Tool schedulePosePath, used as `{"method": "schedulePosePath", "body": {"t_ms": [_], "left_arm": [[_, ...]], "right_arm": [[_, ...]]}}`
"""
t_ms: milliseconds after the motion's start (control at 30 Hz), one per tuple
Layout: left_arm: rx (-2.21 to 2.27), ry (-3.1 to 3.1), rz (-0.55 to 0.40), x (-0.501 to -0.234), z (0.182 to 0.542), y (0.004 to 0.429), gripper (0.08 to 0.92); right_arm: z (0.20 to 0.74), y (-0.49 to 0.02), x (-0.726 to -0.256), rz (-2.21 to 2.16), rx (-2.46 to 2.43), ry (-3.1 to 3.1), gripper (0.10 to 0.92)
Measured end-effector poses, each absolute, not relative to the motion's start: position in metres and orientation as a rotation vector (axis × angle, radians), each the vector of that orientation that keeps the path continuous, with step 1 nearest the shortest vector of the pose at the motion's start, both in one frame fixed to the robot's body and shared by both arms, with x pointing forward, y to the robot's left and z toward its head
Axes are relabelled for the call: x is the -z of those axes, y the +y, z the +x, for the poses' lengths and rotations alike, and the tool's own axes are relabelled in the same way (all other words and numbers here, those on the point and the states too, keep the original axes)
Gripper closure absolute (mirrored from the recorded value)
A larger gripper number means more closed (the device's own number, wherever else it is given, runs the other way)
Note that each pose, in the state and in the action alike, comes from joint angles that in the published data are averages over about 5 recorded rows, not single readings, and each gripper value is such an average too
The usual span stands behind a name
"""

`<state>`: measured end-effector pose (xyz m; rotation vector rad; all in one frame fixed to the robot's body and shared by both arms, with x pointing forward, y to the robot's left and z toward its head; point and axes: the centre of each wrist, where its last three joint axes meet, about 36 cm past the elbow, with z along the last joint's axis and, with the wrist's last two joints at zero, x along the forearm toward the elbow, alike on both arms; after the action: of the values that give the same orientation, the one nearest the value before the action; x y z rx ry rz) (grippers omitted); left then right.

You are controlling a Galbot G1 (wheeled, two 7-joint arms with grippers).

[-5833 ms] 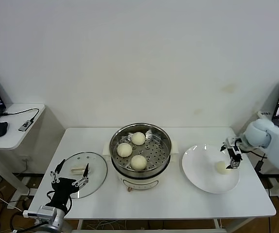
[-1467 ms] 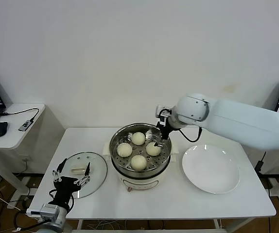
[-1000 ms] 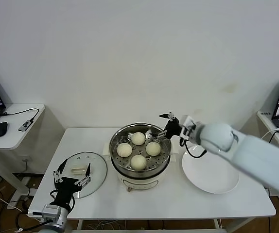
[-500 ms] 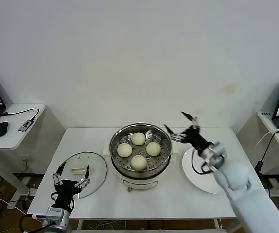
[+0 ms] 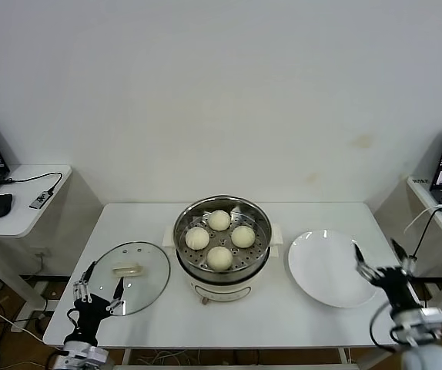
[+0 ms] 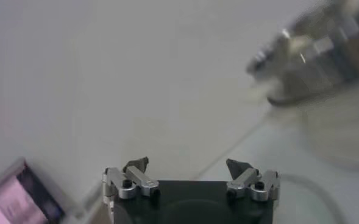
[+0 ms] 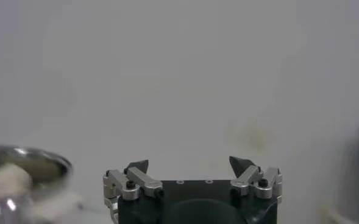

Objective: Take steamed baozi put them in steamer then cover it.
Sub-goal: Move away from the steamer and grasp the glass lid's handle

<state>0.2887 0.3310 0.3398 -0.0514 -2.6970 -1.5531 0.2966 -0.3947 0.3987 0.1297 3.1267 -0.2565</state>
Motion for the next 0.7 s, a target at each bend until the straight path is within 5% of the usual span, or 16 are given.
{"method": "schedulePosePath", "body": {"t_ms": [700], "left_arm": [[2.183,-2.232,-0.229,-0.287,0.355,0.37,0.177]], "right_arm": [[0.205,-0.412,-0.354,0.465,0.342,3.275,0.2]]}}
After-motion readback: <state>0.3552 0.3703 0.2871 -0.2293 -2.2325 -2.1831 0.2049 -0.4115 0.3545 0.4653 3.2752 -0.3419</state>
